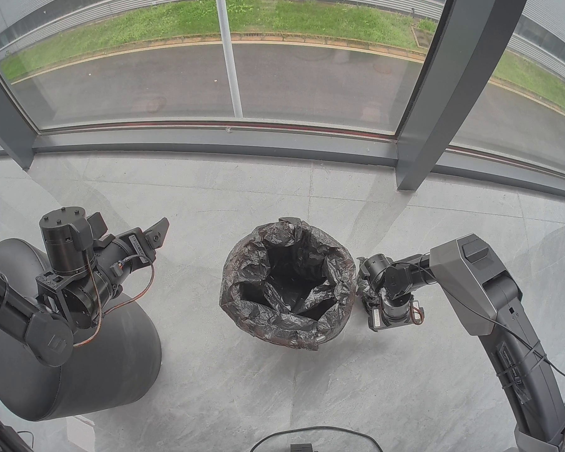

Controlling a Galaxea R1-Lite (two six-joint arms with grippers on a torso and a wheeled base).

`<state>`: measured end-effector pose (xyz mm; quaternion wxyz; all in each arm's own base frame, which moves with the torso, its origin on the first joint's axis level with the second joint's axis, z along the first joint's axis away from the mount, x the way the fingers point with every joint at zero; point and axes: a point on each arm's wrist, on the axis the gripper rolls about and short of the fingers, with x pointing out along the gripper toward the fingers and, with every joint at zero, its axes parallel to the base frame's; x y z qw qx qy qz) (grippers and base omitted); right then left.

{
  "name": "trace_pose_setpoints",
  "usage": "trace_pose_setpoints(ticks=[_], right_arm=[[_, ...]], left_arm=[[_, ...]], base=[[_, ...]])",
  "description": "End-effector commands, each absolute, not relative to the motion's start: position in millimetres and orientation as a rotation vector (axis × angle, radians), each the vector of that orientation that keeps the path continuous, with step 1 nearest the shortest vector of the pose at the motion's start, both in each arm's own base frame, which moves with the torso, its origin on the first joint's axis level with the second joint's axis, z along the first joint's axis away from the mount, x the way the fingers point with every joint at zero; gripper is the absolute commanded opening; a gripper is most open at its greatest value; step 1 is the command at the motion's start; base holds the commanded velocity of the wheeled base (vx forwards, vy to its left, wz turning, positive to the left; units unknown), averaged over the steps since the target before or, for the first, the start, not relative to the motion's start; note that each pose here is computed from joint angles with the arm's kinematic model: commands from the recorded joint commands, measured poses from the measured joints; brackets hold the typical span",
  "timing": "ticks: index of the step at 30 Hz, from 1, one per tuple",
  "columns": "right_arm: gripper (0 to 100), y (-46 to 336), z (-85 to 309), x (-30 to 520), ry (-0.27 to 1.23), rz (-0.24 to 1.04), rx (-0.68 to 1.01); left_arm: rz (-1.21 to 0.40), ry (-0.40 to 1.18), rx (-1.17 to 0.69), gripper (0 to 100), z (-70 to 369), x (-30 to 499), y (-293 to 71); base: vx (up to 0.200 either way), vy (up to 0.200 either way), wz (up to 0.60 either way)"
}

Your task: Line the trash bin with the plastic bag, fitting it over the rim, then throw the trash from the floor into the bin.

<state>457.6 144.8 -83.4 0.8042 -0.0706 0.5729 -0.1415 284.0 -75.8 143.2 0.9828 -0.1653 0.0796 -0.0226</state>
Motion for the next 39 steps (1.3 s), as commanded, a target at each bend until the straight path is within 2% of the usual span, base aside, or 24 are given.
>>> trace_pose_setpoints(ticks=[1,5,7,14,21,25,27,28,32,35,39], right_arm=[[100,142,-86,447,1.331,-0.311,-0.198],[100,142,-92,440,1.43,-0.222,-0.243],[100,143,-85,442,1.416,-0.177,-0.262],[100,150,-24,454,1.285,0.105,-0.306],[100,150,5,455,1.226,0.171,-0.336],[100,154,18,454,1.187,0.273,-0.359],[100,155,20,455,1.174,0.315,-0.378],[100,154,20,456,1.156,0.402,-0.443],[100,153,20,456,1.121,0.53,-0.616],[100,156,13,455,1.117,0.576,-0.694],[100,156,2,456,1.129,0.584,-0.718]], left_arm=[[-0.045,0.171,-0.33,100,140,285,-77],[-0.043,0.18,-0.327,100,137,286,-77],[-0.043,0.182,-0.327,100,137,286,-77],[-0.043,0.182,-0.326,100,137,286,-77],[-0.043,0.18,-0.326,100,137,286,-77],[-0.044,0.182,-0.324,100,137,283,-77],[-0.045,0.182,-0.322,100,137,283,-77],[-0.045,0.179,-0.323,100,138,283,-76],[-0.051,0.149,-0.331,100,140,284,-76],[-0.05,0.145,-0.33,100,139,284,-76],[-0.05,0.146,-0.33,100,139,284,-76]], base=[[0.0,0.0,0.0],[0.0,0.0,0.0],[0.0,0.0,0.0],[0.0,0.0,0.0],[0.0,0.0,0.0],[0.0,0.0,0.0],[0.0,0.0,0.0],[0.0,0.0,0.0],[0.0,0.0,0.0],[0.0,0.0,0.0],[0.0,0.0,0.0]])
